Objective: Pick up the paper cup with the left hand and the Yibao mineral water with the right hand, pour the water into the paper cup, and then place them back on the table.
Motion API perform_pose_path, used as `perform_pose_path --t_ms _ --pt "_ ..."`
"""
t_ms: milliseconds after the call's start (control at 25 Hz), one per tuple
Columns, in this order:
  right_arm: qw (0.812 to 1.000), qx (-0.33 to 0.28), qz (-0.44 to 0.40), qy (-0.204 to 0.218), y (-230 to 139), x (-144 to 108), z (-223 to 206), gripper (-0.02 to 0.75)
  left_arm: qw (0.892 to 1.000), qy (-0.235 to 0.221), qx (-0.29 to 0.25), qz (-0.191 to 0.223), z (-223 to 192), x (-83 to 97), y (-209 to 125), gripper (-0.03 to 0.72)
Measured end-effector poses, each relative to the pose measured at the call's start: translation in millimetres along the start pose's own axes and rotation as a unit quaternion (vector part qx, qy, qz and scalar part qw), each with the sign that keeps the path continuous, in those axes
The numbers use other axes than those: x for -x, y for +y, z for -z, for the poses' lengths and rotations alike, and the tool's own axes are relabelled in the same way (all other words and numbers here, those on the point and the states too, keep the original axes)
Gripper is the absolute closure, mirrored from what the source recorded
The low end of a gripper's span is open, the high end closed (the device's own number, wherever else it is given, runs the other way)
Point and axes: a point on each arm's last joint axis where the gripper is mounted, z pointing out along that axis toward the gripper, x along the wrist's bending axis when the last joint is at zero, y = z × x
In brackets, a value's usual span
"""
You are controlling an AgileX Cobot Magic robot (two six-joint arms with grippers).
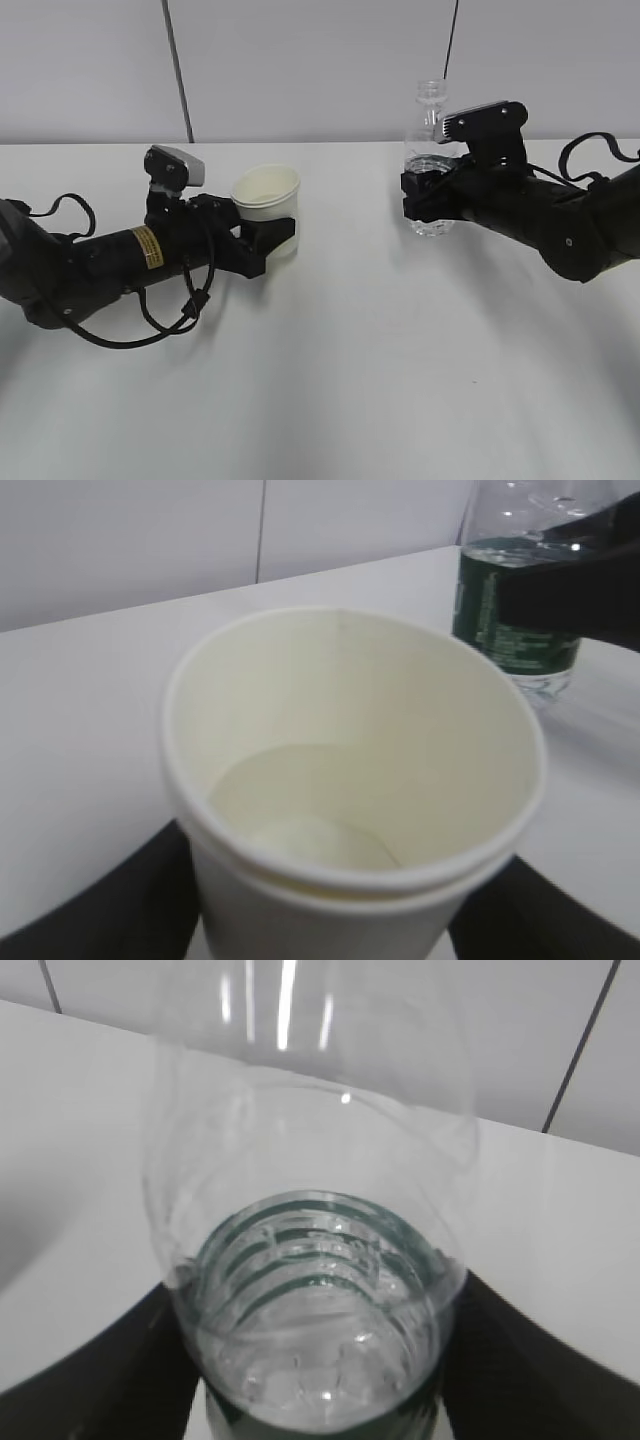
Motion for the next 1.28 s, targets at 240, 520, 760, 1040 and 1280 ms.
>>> perform_pose_path --t_ms 240,520,760,1040,1280 --pt "1.0 0.004 0.003 0.019 -2.3 -3.7 -1.4 0.251 1.0 0.029 -0.008 0.003 12.1 -21.4 -1.3 0.246" --pt "1.0 0.014 0.006 0.027 -0.7 -5.2 -1.4 0.251 0.998 0.06 -0.016 0.008 24.2 -40.7 -3.1 0.246" --pt "0.999 0.015 0.006 0.028 -0.5 -5.3 -1.4 0.251 0.997 0.081 -0.016 0.011 34.5 -55.2 -3.3 0.246" --pt "0.999 0.015 0.006 0.029 -0.5 -5.4 -1.4 0.251 0.994 0.098 -0.039 0.009 39.6 -62.6 -7.8 0.246" --pt "0.999 0.018 -0.001 0.029 0.2 -5.5 -1.4 0.251 0.994 0.098 -0.041 0.003 39.9 -63.0 -8.0 0.246"
